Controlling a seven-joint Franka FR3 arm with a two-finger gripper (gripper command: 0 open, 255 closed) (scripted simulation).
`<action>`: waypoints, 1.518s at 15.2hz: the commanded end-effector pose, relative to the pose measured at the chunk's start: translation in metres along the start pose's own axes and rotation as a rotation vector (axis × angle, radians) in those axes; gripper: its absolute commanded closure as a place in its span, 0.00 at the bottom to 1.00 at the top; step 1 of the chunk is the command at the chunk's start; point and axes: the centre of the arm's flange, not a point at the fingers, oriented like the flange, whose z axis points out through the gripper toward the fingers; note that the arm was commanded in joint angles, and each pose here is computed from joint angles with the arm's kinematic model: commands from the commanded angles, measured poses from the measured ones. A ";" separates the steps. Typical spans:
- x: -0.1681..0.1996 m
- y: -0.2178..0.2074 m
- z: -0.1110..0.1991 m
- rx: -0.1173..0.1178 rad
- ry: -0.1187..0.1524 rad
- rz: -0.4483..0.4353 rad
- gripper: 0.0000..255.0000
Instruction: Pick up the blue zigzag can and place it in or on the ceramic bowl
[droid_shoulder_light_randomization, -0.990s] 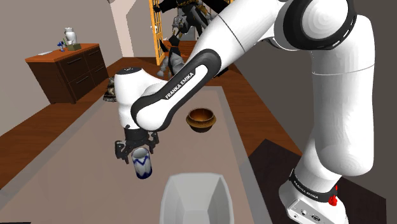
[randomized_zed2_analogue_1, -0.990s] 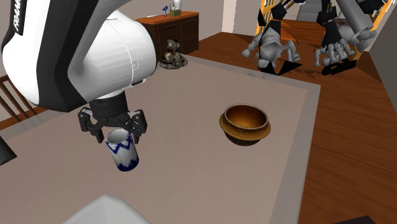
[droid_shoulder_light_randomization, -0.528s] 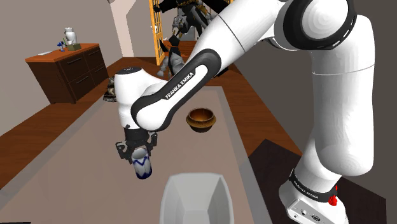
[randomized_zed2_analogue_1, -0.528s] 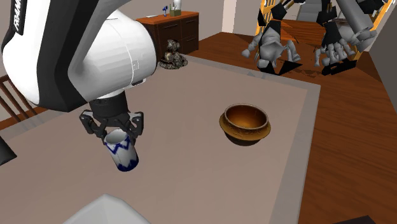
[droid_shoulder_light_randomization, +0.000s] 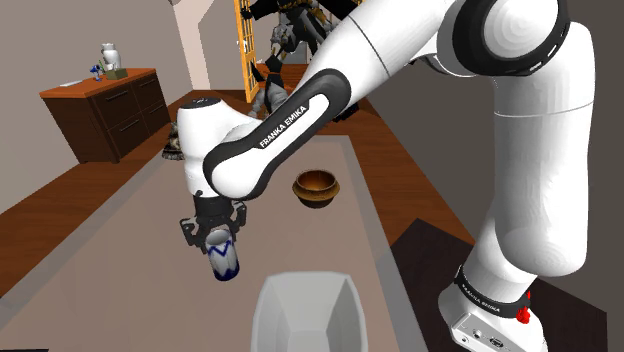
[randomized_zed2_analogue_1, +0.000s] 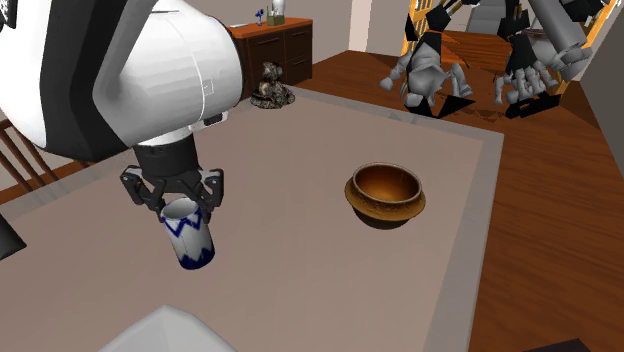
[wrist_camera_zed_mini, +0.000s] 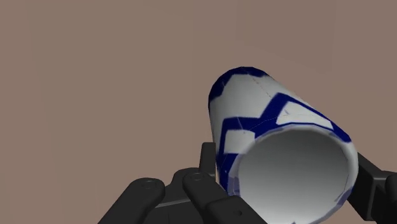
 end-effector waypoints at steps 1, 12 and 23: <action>0.001 -0.001 -0.012 0.000 0.000 0.000 1.00; 0.003 -0.007 -0.070 0.000 0.000 0.000 1.00; 0.005 -0.012 -0.127 0.000 0.000 0.000 1.00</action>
